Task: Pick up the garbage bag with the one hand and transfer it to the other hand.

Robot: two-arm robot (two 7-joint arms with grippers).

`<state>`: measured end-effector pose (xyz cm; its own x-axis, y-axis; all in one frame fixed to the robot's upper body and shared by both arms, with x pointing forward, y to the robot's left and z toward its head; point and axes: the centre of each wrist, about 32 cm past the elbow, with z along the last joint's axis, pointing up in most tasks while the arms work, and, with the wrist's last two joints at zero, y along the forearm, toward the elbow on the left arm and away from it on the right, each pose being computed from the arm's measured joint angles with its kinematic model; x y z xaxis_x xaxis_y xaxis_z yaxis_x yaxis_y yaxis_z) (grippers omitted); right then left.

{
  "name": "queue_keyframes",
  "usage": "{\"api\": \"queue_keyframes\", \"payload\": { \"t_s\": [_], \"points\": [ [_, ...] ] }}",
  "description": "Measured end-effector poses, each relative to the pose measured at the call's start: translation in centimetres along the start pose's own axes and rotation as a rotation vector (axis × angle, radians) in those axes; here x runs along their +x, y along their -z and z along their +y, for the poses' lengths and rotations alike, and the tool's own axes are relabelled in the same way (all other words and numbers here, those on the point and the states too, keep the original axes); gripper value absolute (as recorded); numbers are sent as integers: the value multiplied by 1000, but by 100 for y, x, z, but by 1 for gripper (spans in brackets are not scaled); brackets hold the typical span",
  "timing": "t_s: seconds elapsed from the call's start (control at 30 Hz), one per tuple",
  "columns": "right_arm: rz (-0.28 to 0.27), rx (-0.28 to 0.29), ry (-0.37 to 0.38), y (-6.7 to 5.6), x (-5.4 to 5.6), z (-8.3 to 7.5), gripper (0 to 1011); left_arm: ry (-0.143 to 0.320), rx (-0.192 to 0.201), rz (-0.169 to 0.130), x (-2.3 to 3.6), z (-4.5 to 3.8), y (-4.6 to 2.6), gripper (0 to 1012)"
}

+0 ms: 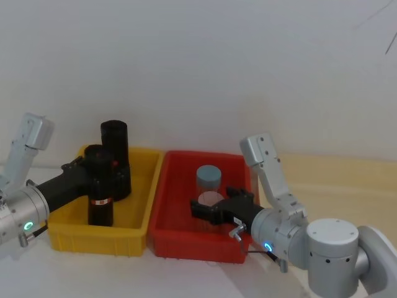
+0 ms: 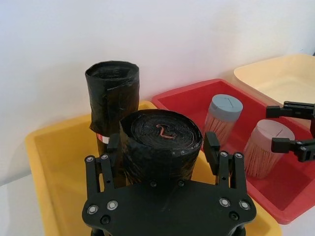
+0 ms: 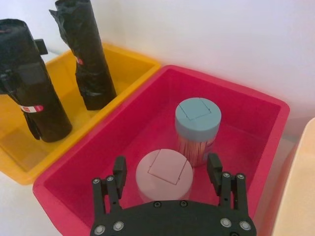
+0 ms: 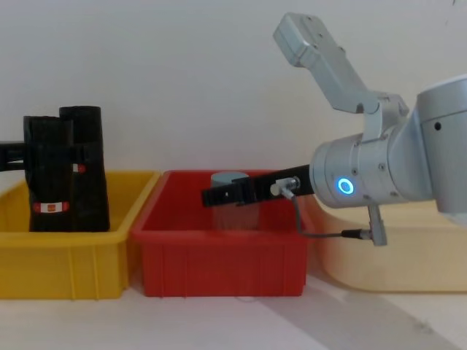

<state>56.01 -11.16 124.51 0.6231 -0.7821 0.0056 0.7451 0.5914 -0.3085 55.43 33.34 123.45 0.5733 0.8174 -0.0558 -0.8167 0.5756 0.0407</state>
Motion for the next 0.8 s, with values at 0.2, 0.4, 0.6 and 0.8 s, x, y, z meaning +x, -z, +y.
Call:
{"api": "queue_keyframes", "payload": {
  "t_s": [0.2,0.4,0.6,0.8],
  "points": [
    [-1,-17,-5,22,12,5,1001,0,0,0,0,-3,0,1001],
    [3,-30,-10,43,18,9,1002,1,0,0,-2,-6,1,1001],
    [6,-37,-14,55,21,11,897,1,0,1,-1,-7,2,885],
    [7,-42,-15,61,24,12,738,0,-1,0,-1,-7,0,693]
  ]
}}
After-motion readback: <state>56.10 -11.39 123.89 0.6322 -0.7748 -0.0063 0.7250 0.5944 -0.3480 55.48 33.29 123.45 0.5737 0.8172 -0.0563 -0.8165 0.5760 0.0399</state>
